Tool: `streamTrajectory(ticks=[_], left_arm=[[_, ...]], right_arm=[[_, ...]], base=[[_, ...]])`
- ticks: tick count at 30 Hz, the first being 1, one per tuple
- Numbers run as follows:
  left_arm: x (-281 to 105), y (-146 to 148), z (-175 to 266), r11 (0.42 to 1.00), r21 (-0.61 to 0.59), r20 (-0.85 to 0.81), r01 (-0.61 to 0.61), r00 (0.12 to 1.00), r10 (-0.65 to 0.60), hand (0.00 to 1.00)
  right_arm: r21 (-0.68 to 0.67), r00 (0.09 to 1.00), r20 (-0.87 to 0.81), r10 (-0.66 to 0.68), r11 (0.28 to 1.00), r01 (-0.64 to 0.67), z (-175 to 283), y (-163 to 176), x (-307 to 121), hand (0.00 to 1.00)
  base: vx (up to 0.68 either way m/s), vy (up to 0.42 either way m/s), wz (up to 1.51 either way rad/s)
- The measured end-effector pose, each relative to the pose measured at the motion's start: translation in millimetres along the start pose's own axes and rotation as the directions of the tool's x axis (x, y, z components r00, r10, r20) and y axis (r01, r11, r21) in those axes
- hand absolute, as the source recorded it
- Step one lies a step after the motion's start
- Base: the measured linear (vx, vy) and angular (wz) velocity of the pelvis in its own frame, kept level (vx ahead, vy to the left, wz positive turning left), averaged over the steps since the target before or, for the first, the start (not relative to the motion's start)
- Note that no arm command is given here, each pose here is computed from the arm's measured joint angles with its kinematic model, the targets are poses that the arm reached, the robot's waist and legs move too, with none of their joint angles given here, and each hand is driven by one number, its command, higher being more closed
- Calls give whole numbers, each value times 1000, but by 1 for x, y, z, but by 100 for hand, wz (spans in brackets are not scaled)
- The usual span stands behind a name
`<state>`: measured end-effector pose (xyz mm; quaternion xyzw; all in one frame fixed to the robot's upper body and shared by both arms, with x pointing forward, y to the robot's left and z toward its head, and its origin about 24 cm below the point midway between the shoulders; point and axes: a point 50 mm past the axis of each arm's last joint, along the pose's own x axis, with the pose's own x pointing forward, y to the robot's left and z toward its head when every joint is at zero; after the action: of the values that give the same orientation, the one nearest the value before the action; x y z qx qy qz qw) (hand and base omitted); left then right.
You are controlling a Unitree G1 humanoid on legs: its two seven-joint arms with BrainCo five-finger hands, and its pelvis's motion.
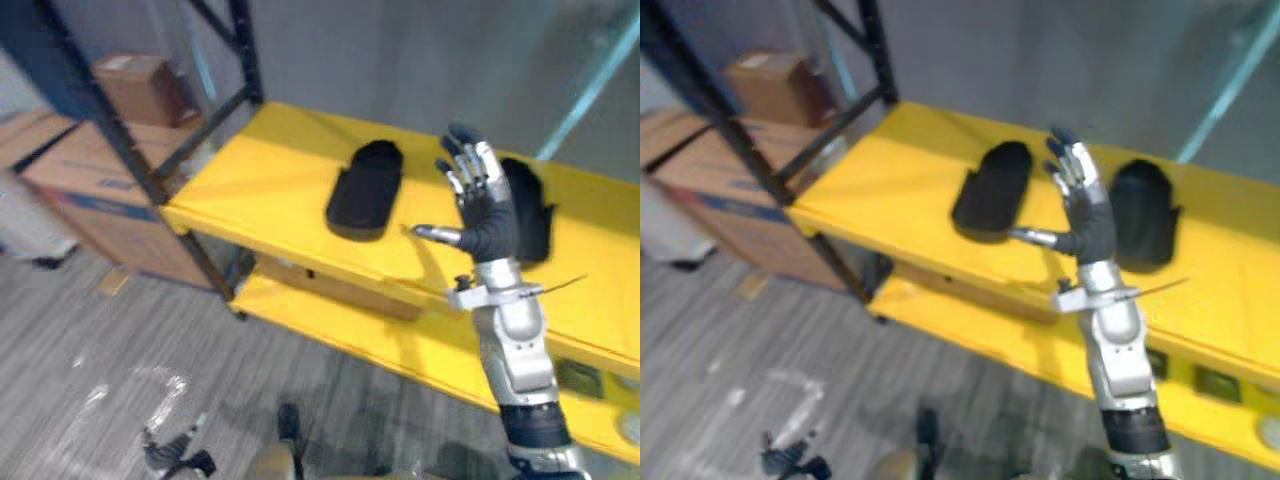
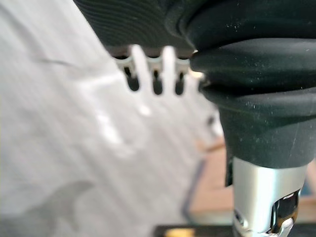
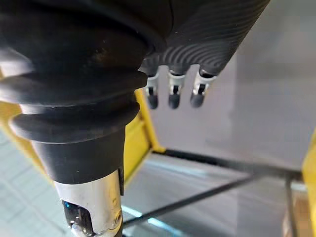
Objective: Walk over and take plastic housings, then place them on the shelf
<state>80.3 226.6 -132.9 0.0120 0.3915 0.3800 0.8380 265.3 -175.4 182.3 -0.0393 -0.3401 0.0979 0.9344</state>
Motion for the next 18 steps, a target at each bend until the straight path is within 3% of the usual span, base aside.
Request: streamTrajectory(ticks=[5,11,15,18], left_arm=[[-13,17,-45,993,114,-179,30,984,-9,0],[-7,16,-39,978,154,-161,138,980,-113,0],[-1,-2,-22,957,145,-113,250,965,-235,0],[1,-15,-8,952,103,-76,289,956,-283,0]], right_arm=[[84,993,-47,104,991,-100,-18,30,9,0],[181,982,-23,187,967,-180,-19,65,11,0],[171,974,35,225,959,-227,-11,73,29,0],[75,971,64,231,969,-235,-6,82,49,0]], base=[[85,35,-12],[-1,21,-1],[-100,16,12],[-129,21,12]])
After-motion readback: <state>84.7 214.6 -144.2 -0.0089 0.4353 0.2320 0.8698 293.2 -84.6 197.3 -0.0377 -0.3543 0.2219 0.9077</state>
